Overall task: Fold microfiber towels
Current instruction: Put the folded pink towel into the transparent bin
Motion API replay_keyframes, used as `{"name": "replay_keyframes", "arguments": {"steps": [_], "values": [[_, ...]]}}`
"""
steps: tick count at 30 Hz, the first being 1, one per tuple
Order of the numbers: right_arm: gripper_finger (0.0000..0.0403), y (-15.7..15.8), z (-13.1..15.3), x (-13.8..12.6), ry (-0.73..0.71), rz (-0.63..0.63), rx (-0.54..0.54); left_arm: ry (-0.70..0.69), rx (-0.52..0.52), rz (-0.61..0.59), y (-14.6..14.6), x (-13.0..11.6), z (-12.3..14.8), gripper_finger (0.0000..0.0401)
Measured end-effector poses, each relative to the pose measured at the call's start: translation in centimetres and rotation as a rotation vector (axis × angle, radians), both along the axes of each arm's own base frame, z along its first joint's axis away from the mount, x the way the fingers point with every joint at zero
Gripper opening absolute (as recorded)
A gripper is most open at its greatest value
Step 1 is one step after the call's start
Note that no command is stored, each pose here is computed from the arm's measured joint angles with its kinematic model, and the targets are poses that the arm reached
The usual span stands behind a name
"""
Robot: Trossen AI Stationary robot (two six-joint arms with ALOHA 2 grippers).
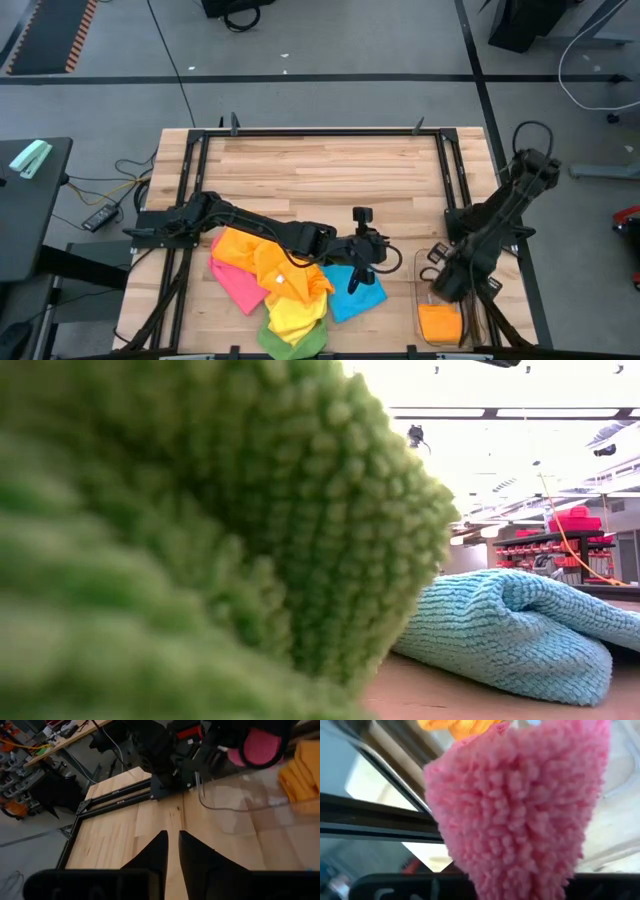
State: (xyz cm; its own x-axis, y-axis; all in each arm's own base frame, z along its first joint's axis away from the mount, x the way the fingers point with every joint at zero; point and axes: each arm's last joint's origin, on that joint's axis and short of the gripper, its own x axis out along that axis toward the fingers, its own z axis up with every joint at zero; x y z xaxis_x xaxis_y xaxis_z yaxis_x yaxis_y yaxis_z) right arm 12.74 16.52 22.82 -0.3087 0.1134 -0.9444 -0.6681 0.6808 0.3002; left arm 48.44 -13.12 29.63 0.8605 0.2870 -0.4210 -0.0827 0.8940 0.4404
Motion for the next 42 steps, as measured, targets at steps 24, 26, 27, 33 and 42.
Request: {"name": "replay_keyframes", "arguments": {"steps": [24,26,27,33,42], "values": [[0.0039,2.1,-4.6,3.3,0.186,0.271,-0.115,0.007,-0.071,-0.174,1.7,1.3,-0.6,0.0011],[0.0039,2.1,-4.7,3.4,0.171,0.271,-0.125,0.006,-0.062,-0.180,1.7,1.0,0.0,0.0007],[0.0039,2.1,-4.6,3.3,0.153,0.278,-0.142,0.013,-0.059,-0.179,1.7,0.9,0.0,0.0007],[0.0039,2.0,-4.4,2.5,0.010,0.378,-0.216,0.116,0.035,-0.099,3.0,0.5,-0.8,0.0012],[0.0039,2.3,-3.5,-0.3,-0.417,0.472,-0.242,0.148,0.084,-0.088,3.6,-1.1,1.6,0.0016]]}}
